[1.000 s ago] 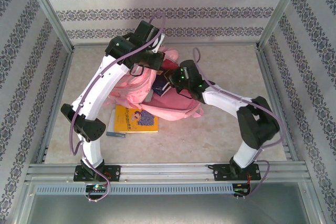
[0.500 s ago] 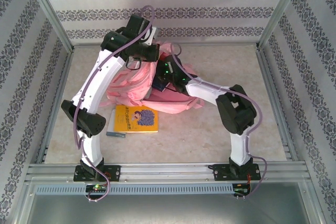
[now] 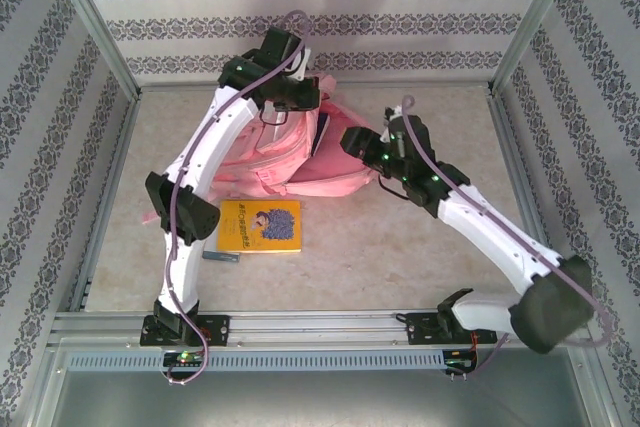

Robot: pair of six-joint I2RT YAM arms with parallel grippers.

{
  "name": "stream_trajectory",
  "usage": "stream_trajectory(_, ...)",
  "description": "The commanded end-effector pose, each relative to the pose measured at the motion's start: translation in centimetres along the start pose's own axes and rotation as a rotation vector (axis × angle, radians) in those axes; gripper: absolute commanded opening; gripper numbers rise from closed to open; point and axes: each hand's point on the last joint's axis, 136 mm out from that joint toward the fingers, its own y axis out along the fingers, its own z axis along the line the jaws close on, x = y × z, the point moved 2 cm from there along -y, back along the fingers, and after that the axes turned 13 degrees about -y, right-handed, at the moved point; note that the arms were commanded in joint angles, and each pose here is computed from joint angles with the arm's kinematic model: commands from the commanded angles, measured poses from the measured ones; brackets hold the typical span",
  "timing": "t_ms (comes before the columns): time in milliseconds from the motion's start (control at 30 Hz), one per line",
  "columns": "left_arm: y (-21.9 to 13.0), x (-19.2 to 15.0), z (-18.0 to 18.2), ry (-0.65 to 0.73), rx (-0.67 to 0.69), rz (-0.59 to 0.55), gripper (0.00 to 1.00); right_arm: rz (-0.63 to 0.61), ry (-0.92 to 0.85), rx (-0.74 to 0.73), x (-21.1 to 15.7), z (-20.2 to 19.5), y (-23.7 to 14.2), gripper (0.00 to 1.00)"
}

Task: Pack the student bag

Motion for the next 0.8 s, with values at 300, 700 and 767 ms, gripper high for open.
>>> stream_trajectory(300, -7.9, 1.3, -0.8, -0.034, -0.022, -0.165, 0.59, 0.216, -0.264, -0.051, -4.9, -1.4, -5.4, 0.67)
stream_trajectory(700, -11.2, -12.1, 15.3, -0.365, 0.273, -0.174, 0.77, 0.532, -0.456, 0.283, -12.1, 7.8, -0.6, 0.66)
stream_trajectory(767, -9.9, -14.6, 18.6, -0.456, 0.303, -0.128, 0.77, 0.62, -0.45, 0.292, -14.2, 8.2, 0.7, 0.65)
